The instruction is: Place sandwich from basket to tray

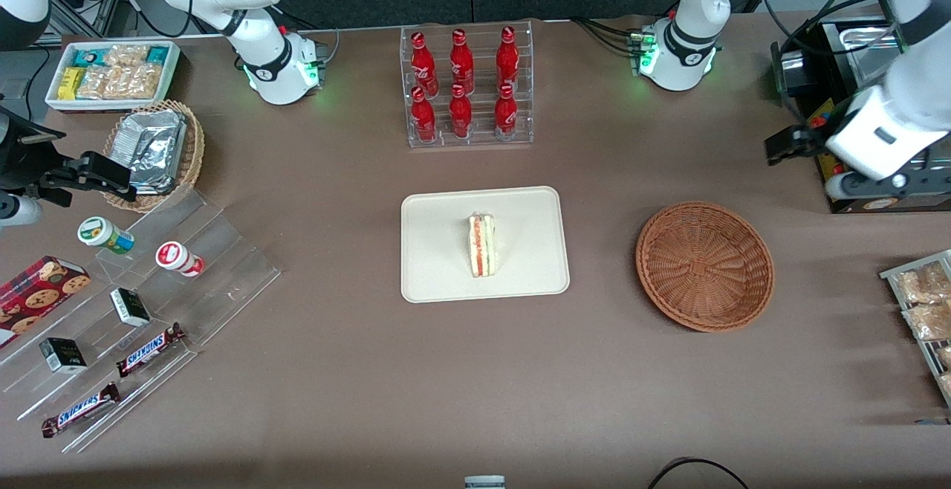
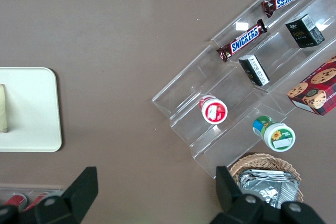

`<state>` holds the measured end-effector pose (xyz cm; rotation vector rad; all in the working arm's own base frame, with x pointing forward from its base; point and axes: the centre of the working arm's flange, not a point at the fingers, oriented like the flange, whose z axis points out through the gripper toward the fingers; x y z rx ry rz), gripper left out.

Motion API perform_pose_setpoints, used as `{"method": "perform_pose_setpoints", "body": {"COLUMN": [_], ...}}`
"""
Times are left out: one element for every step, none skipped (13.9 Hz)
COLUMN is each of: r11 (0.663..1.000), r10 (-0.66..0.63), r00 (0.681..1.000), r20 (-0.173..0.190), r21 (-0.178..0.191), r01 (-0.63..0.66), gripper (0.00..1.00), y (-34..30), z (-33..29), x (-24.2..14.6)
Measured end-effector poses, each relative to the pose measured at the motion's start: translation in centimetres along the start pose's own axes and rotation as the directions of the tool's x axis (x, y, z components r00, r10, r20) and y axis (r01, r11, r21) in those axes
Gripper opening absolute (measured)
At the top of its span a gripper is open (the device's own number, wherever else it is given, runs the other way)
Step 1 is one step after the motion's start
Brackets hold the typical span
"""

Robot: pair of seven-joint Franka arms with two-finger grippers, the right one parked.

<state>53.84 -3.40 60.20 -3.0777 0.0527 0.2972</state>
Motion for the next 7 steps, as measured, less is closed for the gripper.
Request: {"method": "perform_pose_setpoints", "body": {"r11": [1.0, 0.999, 0.998, 0.998, 0.998, 0.998, 0.999], "r10": [0.031, 0.053, 0.063, 0.065, 0.062, 0.054, 0.05], "r00": [1.0, 0.999, 0.998, 0.998, 0.998, 0.999, 0.999], "r20": [-0.003, -0.006, -0.007, -0.007, -0.007, -0.007, -0.008], "r21": [-0.004, -0.008, -0.011, -0.012, -0.011, -0.011, -0.011], "r01": [-0.031, -0.053, -0.063, -0.065, -0.063, -0.054, -0.05], "gripper": [1.0, 1.0, 1.0, 1.0, 1.0, 1.0, 1.0], "y": [-1.2, -2.3, -3.0, -3.2, -3.0, -2.5, -2.1], "z": [-0.1, -0.2, -0.3, -0.2, -0.2, -0.1, -0.1], "x": [-0.3, -0.4, -0.5, -0.5, -0.4, -0.3, -0.3]}}
